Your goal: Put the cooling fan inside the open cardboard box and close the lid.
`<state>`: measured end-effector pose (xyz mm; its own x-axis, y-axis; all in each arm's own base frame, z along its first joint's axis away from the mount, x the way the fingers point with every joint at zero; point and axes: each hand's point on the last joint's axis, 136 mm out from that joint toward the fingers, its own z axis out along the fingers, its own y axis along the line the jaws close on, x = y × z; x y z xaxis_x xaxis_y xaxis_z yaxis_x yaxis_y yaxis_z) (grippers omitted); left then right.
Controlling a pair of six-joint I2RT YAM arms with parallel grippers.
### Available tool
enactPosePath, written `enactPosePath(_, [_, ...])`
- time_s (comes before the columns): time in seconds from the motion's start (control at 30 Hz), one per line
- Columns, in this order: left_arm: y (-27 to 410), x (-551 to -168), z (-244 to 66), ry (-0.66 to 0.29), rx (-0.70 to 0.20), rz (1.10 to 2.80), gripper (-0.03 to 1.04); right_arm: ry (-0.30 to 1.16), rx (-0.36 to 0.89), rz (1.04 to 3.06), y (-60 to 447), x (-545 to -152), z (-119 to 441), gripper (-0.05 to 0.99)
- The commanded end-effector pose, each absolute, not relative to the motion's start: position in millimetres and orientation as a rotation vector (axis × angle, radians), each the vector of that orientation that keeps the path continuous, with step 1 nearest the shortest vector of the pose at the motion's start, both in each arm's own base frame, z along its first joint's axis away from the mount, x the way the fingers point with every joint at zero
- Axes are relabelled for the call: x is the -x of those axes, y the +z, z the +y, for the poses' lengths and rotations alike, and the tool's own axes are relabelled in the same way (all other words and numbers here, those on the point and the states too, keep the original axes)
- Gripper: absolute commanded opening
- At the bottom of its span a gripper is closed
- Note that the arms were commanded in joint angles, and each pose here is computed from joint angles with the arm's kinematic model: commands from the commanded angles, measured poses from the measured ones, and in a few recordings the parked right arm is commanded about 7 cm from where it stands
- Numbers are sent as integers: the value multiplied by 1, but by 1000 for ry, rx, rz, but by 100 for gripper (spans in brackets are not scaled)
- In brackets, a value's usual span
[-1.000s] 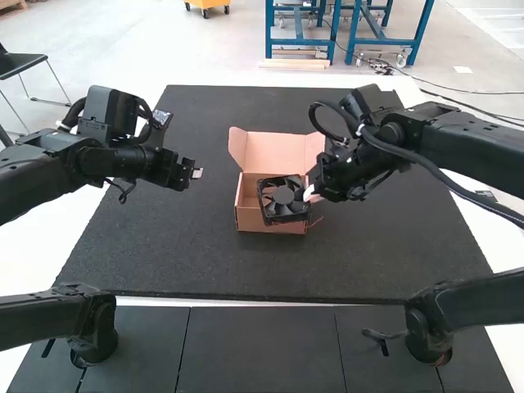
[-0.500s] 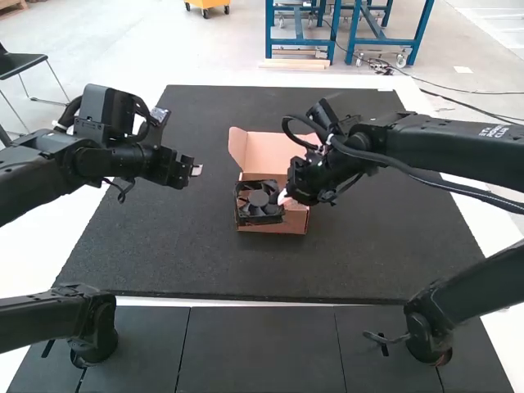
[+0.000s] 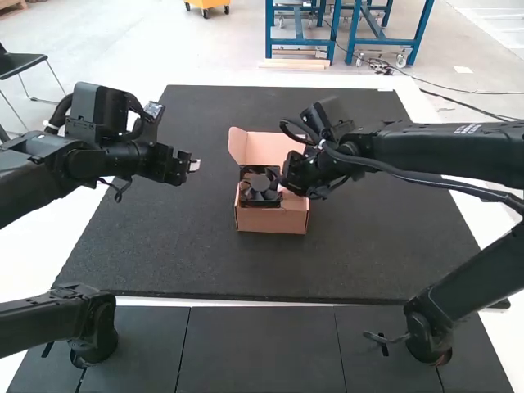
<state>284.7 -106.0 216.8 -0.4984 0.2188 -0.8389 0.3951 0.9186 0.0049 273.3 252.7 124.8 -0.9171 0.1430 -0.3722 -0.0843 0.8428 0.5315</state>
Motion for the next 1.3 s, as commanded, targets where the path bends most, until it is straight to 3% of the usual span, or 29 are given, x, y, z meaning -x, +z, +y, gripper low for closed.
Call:
enactPosePath(0.0, [223,-284,-103,-226,-416,2091,96,712,-95,2572,124,-290,237,-2])
enactPosePath(0.47, [217,-273,-99,-237,-397,2097,96,655,-134,2519,119,-309,217,-2])
enactPosePath(1.27, [213,-268,-99,-251,-382,2118,96,673,-40,2548,122,-324,236,-2])
